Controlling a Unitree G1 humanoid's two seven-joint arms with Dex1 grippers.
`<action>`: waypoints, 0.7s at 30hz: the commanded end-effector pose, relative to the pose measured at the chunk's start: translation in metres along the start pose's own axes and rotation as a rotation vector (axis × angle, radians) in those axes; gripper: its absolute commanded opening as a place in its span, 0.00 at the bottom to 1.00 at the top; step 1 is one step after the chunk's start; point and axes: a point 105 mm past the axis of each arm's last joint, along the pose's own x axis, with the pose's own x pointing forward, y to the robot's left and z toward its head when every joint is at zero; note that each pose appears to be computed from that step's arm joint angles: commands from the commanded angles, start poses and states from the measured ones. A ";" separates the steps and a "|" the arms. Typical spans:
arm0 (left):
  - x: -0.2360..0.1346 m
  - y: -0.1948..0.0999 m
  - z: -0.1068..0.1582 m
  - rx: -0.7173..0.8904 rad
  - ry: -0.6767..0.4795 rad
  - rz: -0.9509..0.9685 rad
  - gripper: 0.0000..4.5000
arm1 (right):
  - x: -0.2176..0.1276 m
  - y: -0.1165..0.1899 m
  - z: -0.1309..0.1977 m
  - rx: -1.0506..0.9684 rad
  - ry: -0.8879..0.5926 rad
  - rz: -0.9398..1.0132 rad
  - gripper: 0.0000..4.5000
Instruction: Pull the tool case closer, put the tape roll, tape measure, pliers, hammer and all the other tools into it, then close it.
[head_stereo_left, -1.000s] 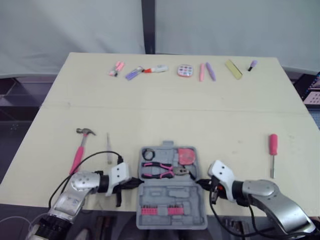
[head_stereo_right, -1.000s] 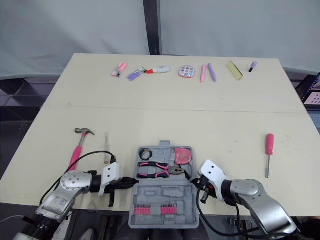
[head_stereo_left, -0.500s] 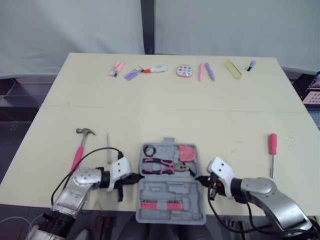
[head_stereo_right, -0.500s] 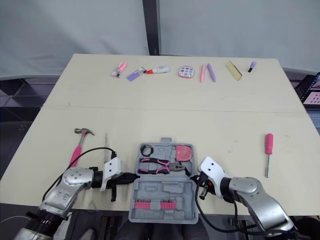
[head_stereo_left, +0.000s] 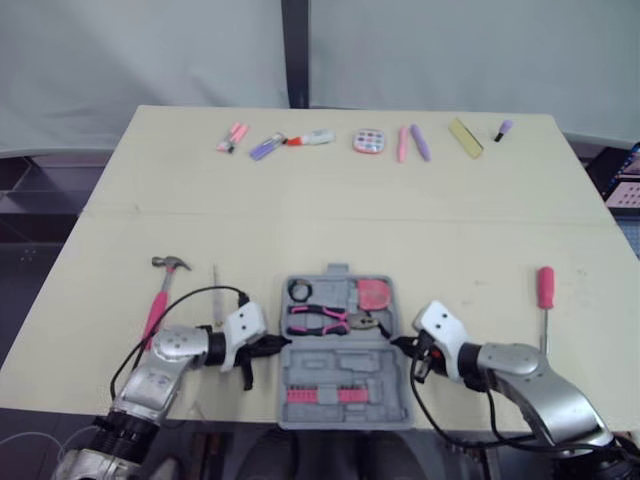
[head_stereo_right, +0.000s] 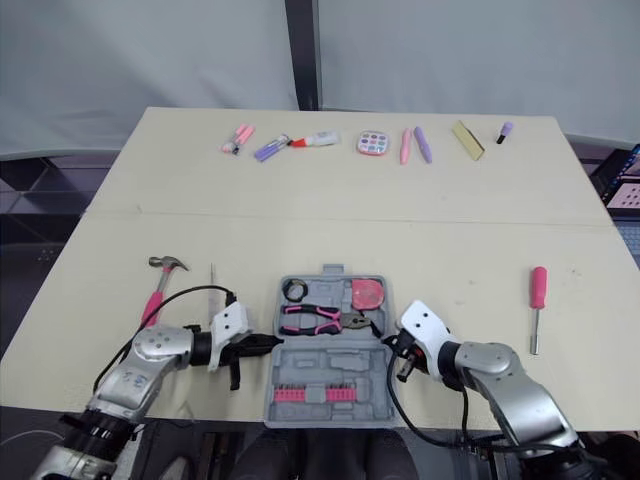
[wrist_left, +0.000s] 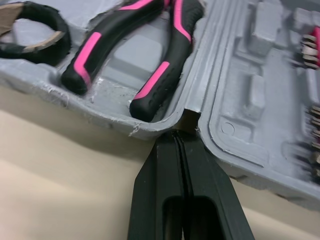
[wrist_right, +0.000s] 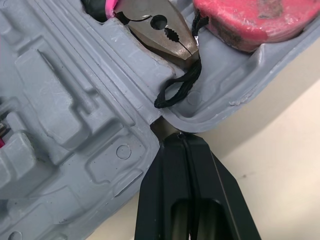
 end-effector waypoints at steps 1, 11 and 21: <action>0.009 0.000 0.016 0.035 -0.052 -0.012 0.01 | 0.006 0.005 0.009 -0.013 -0.040 0.015 0.01; 0.013 0.006 0.018 0.033 -0.059 0.010 0.01 | 0.010 -0.002 0.011 -0.012 -0.043 -0.017 0.01; 0.014 0.011 0.018 0.037 -0.060 0.025 0.01 | 0.012 -0.005 0.013 -0.009 -0.048 -0.036 0.01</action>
